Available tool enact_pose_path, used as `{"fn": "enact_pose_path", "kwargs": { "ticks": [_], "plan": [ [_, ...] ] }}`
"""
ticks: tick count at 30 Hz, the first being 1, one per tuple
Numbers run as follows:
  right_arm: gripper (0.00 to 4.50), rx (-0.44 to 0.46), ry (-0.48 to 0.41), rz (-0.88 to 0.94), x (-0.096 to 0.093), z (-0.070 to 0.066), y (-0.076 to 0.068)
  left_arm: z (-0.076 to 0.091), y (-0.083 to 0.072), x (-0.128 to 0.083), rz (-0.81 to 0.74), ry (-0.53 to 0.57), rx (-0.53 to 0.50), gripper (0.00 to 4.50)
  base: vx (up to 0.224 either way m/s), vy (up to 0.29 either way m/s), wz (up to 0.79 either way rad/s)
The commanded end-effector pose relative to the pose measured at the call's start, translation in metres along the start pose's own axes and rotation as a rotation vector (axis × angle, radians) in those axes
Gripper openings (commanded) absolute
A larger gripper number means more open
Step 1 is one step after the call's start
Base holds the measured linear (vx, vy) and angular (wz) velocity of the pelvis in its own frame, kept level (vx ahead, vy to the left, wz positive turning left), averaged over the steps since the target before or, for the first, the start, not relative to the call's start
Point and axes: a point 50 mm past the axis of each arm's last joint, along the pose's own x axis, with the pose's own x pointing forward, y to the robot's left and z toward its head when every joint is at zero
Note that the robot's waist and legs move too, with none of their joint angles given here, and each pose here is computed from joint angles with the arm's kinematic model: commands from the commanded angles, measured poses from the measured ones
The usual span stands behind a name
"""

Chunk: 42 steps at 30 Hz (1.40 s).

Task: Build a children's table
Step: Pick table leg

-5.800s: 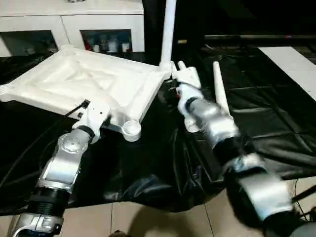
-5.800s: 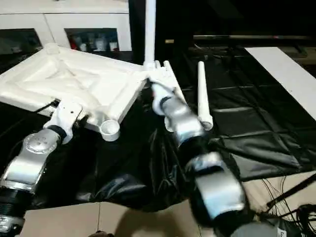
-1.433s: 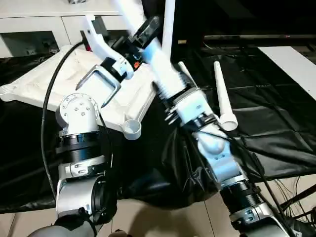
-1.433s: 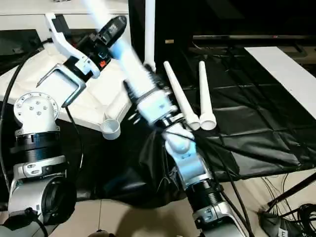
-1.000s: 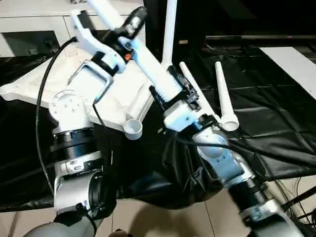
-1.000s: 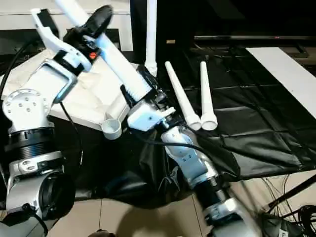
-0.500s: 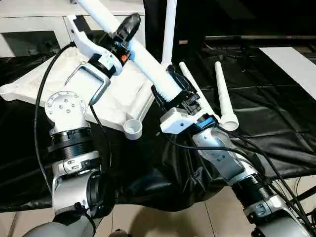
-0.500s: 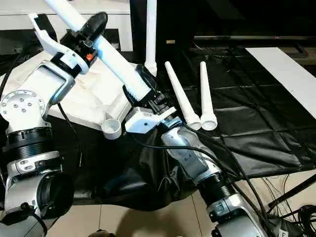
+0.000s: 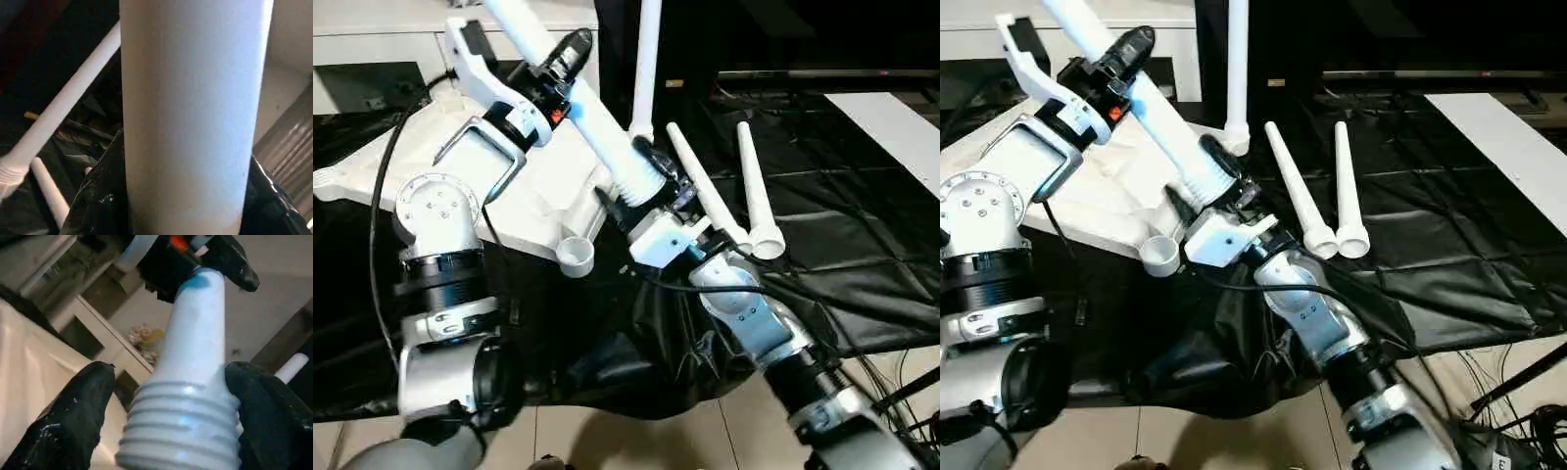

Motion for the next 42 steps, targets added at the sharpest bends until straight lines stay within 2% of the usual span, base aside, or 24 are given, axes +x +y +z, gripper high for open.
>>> {"fn": "enact_pose_path", "kwargs": {
  "ticks": [1,2,3,7,9,10,12,14,16,17,19,20,26,28,30,31,32,42],
  "plan": [
    [3.93,0.056,-0.021,-0.003,0.001,0.005,-0.005,0.001,-0.002,0.002,-0.017,0.008,0.033,1.87,0.0,0.0,0.0],
    [3.93,0.186,-0.008,-0.025,0.002,0.007,-0.011,0.003,-0.001,0.002,-0.025,0.019,0.074,1.87,0.0,0.0,0.0],
    [3.93,0.272,0.004,-0.052,0.004,0.007,-0.018,0.004,-0.001,0.001,-0.049,0.032,0.097,1.87,0.0,0.0,0.0],
    [3.93,0.463,0.068,-0.045,0.01,0.001,-0.032,0.002,-0.007,-0.002,-0.155,0.098,0.16,1.87,0.0,0.0,0.0],
    [3.93,0.601,0.188,0.068,0.011,-0.011,-0.035,-0.001,-0.013,-0.006,-0.242,0.158,0.21,1.87,0.0,0.0,0.0],
    [3.93,0.703,0.256,0.185,0.007,-0.016,-0.035,-0.002,-0.017,-0.009,-0.299,0.195,0.235,1.87,0.0,0.0,0.0],
    [3.93,0.788,0.31,0.285,0.003,-0.017,-0.035,-0.002,-0.021,-0.011,-0.34,0.213,0.248,1.86,0.0,0.0,0.0],
    [3.93,0.859,0.315,0.407,-0.005,-0.013,-0.037,-0.002,-0.027,-0.013,-0.405,0.233,0.231,1.86,0.0,0.0,0.0],
    [3.93,0.912,0.302,0.538,-0.011,-0.006,-0.04,-0.005,-0.035,-0.017,-0.502,0.283,0.229,1.86,0.0,0.0,0.0],
    [3.93,0.966,0.29,0.644,-0.015,0.0,-0.041,-0.01,-0.042,-0.022,-0.58,0.326,0.222,1.86,0.0,0.0,0.0],
    [3.93,0.976,0.287,0.669,-0.016,0.001,-0.042,-0.012,-0.043,-0.023,-0.601,0.336,0.217,1.86,0.0,0.0,0.0],
    [3.93,1.032,0.283,0.727,-0.016,0.006,-0.043,-0.014,-0.046,-0.024,-0.639,0.36,0.208,1.86,0.0,0.0,0.0],
    [3.93,1.123,0.271,0.817,-0.014,0.016,-0.045,-0.018,-0.047,-0.027,-0.668,0.42,0.228,1.86,0.0,0.0,0.0],
    [3.65,1.138,0.271,0.828,-0.012,0.017,-0.046,-0.02,-0.048,-0.028,-0.674,0.433,0.23,1.86,0.0,0.0,0.0],
    [3.58,1.149,0.285,0.839,-0.01,0.017,-0.046,-0.021,-0.048,-0.029,-0.68,0.442,0.232,1.86,0.0,0.0,0.0],
    [3.55,1.143,0.302,0.846,-0.01,0.016,-0.045,-0.021,-0.048,-0.029,-0.682,0.443,0.232,1.86,0.0,0.0,0.0],
    [3.28,1.138,0.312,0.85,-0.01,0.015,-0.044,-0.021,-0.048,-0.029,-0.683,0.444,0.232,1.86,0.0,0.0,0.0],
    [2.52,1.125,0.353,0.852,-0.012,0.013,-0.04,-0.02,-0.046,-0.027,-0.686,0.439,0.225,1.86,0.0,0.0,0.0]
  ]
}}
